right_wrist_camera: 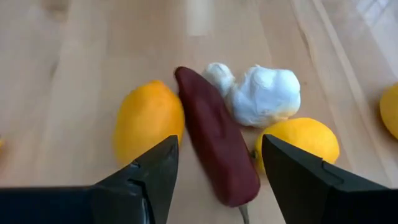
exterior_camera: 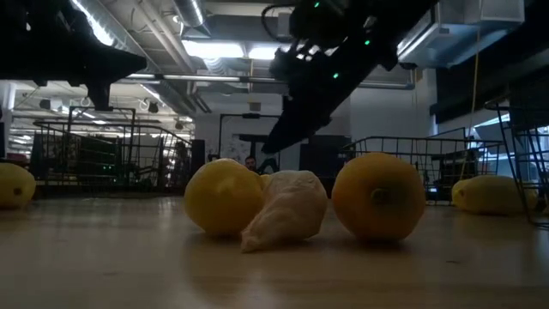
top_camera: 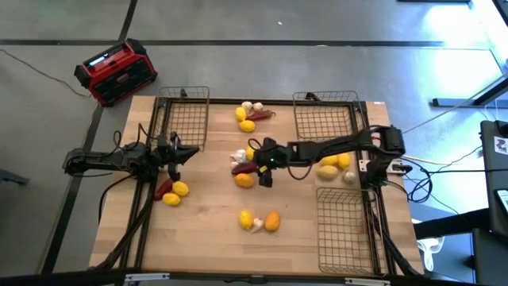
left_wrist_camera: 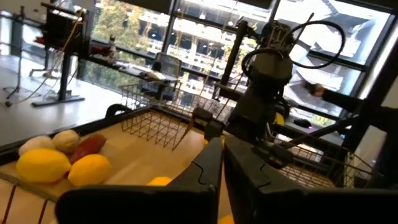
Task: Sort produce into baskets
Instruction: Put the red chili pepper into the top right wire basket
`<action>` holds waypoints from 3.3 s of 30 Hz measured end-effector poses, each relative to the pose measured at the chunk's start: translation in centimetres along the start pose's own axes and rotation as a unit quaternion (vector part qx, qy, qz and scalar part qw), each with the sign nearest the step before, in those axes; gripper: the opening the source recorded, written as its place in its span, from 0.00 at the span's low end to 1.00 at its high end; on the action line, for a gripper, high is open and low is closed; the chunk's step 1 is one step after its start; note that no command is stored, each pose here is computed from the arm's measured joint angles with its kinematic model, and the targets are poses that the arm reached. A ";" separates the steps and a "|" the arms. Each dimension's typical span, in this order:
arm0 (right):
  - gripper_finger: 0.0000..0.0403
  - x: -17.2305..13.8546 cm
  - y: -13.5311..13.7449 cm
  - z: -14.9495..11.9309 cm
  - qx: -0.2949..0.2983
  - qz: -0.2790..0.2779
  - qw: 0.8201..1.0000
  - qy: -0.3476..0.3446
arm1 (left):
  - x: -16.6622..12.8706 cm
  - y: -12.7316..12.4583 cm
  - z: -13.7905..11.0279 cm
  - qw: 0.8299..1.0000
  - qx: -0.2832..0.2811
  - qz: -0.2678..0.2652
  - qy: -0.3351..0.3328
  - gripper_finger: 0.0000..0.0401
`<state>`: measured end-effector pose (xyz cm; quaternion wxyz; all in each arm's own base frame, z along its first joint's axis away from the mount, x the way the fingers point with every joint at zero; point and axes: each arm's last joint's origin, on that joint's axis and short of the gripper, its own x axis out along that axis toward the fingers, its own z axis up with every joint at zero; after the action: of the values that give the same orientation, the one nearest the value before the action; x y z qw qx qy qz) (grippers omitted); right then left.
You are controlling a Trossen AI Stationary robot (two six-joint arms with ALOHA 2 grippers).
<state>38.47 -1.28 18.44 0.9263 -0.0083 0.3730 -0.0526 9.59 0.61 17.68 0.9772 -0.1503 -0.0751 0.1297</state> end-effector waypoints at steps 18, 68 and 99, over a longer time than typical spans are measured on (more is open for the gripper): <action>0.57 3.7 -2.0 -2.3 0.003 0.029 0.997 0.076 | 0.0 0.0 0.0 1.000 -0.002 -0.006 0.001 0.03; 0.27 -15.1 -7.6 1.1 0.015 -0.099 0.993 0.054 | 0.0 0.0 0.0 1.000 -0.002 -0.006 0.001 0.03; 0.27 -19.6 -18.9 -10.0 0.361 -0.225 0.892 0.150 | 0.0 0.0 0.0 1.000 0.004 -0.004 0.002 0.03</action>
<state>15.83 -17.83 25.77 0.7620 0.2512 0.4507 -0.3913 9.60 0.59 17.67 0.9784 -0.1460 -0.0734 0.1263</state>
